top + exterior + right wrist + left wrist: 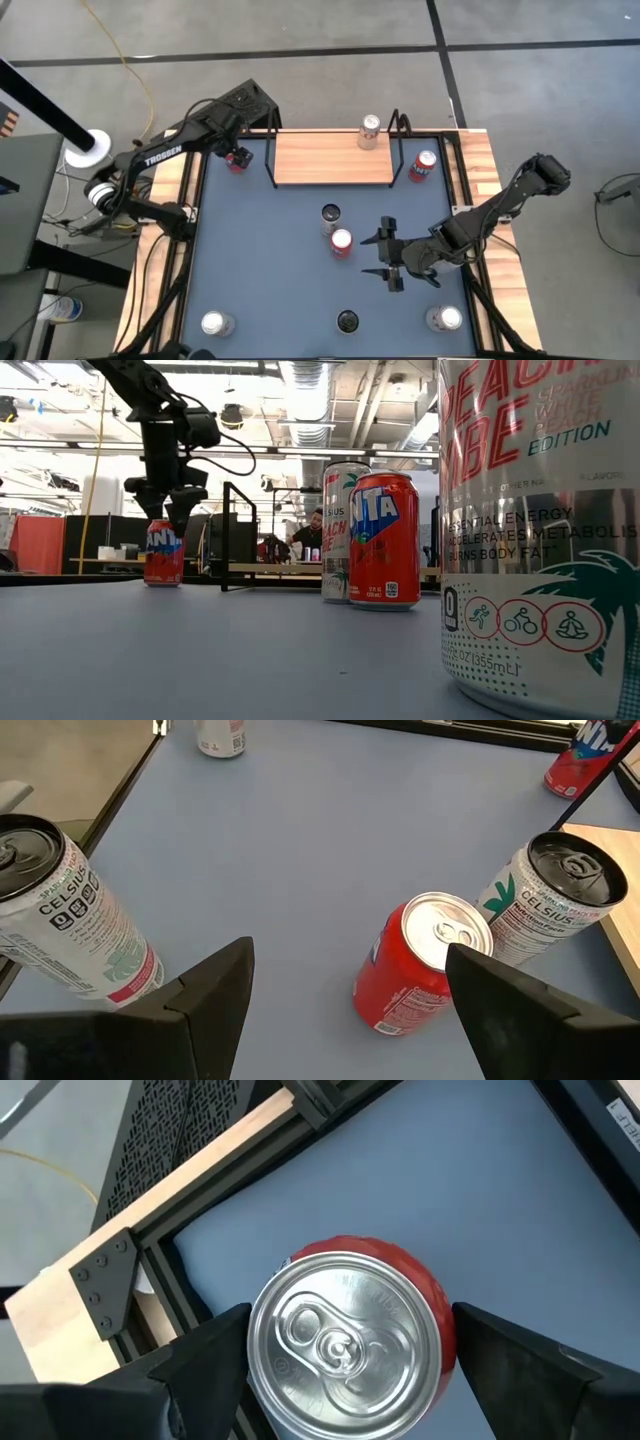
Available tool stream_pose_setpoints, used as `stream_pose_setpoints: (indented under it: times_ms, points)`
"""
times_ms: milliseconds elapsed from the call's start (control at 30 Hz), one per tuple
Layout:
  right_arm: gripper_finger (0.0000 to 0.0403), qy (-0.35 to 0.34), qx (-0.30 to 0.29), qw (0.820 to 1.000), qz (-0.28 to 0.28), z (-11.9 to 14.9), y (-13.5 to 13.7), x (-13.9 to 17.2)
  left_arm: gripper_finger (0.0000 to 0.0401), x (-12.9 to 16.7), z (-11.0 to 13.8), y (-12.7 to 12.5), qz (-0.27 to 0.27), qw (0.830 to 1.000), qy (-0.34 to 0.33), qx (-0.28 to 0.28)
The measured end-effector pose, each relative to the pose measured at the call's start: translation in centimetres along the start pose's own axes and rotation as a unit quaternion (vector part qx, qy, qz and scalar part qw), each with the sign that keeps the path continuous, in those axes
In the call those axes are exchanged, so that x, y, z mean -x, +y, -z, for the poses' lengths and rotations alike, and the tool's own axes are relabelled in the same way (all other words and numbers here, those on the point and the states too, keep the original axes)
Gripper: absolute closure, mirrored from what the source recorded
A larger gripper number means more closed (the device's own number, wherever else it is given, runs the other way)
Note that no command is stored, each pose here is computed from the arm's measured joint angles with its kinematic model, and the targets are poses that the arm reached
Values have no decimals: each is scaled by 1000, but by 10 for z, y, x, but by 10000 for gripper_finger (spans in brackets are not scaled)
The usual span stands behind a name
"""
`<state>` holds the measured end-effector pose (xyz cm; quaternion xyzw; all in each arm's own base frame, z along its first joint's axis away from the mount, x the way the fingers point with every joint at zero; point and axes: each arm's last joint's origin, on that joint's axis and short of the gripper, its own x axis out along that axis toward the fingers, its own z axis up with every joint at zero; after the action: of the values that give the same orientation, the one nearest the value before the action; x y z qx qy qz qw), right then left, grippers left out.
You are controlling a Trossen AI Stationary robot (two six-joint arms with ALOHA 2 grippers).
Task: Place canned beverage on shelf
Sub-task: Put the top left orange soda can on the shelf
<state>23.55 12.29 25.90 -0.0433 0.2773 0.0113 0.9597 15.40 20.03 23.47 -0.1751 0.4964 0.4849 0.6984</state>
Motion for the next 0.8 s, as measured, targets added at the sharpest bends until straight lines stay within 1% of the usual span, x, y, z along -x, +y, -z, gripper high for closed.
stream_pose_setpoints:
  times_ms: [267, 500, 700, 800]
  points:
    - [86, 0, 0, 1000, 0, 0, 0, 0, 87, -2, 0, 0, 7, 1000, 8, 1]
    - [86, 1, -2, 1000, 0, 0, 0, 0, 128, -3, 5, 4, 8, 999, 36, 15]
    - [86, 1, -3, 1000, 0, 0, 0, 0, 126, -3, 8, 6, 3, 997, 52, 61]
    - [86, 1, -4, 1000, 0, 0, 0, 0, 119, 0, 8, 7, 5, 995, 69, 65]
